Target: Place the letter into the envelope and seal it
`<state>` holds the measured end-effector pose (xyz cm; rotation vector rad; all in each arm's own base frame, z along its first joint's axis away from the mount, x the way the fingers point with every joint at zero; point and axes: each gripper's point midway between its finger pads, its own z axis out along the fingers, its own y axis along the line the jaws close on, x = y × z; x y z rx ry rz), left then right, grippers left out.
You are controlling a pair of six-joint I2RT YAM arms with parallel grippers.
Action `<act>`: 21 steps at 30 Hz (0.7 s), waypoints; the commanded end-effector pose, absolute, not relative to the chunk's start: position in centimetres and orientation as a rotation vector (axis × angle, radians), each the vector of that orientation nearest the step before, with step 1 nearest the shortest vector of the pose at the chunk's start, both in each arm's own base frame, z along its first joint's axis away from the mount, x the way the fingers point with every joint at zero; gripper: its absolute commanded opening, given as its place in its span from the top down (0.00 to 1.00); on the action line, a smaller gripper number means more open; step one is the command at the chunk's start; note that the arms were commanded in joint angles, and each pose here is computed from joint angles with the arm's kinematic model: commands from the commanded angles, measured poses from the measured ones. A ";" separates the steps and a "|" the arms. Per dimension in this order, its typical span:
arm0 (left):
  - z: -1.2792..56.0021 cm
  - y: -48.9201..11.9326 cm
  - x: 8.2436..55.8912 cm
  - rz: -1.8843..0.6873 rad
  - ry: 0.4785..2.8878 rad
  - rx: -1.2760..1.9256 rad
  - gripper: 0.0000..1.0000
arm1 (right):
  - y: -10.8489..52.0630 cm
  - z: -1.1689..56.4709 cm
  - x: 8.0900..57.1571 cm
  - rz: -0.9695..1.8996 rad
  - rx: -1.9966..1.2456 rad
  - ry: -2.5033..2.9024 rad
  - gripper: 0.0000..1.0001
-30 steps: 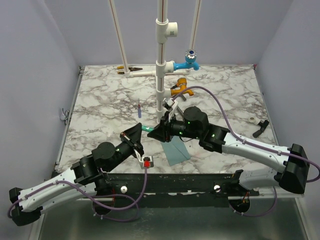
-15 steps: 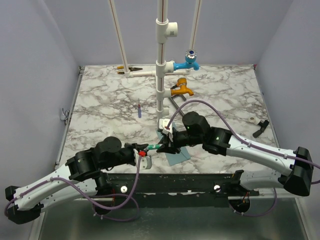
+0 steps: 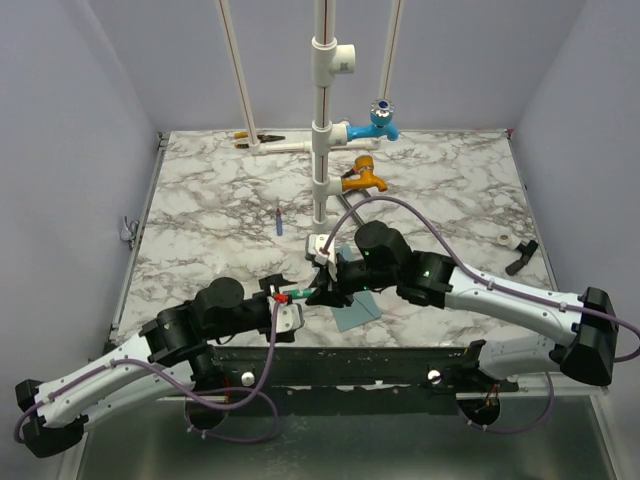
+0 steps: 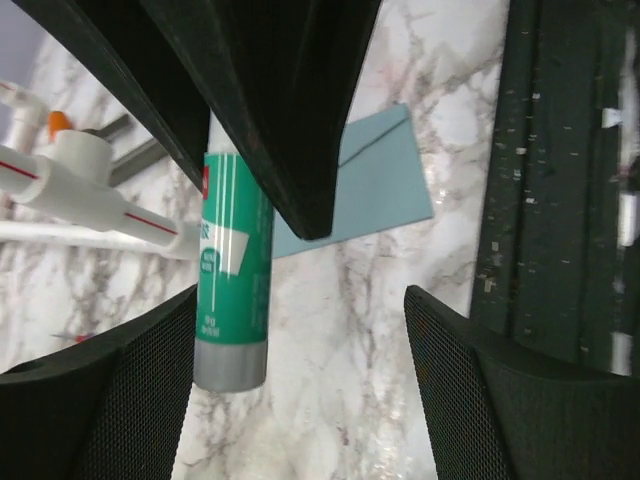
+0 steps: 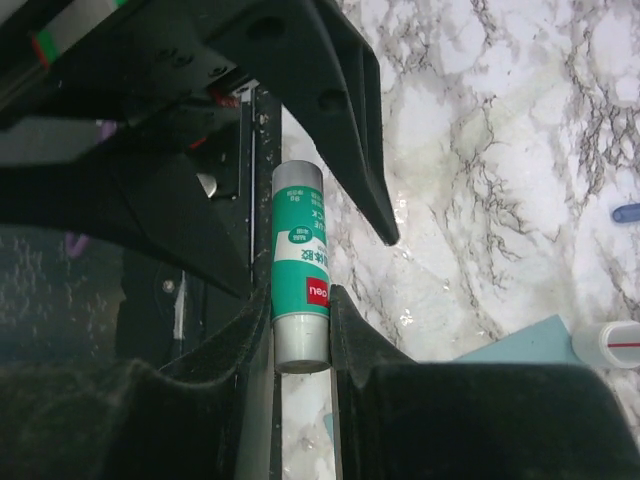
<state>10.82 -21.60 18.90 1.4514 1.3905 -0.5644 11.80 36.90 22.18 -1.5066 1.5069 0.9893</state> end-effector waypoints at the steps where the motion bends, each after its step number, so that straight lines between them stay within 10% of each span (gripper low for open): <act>1: 21.6 -20.9 15.2 -0.261 1.186 1.360 0.23 | 38.6 22.7 12.5 1.062 -1.347 1.654 0.99; 19: 22.0 -20.5 14.9 -0.165 0.997 1.387 0.59 | 40.3 22.6 13.8 1.099 -1.198 1.801 0.99; 21: 22.0 -20.7 14.9 -0.178 1.006 1.387 0.76 | 40.4 22.7 13.7 1.104 -1.204 1.797 0.99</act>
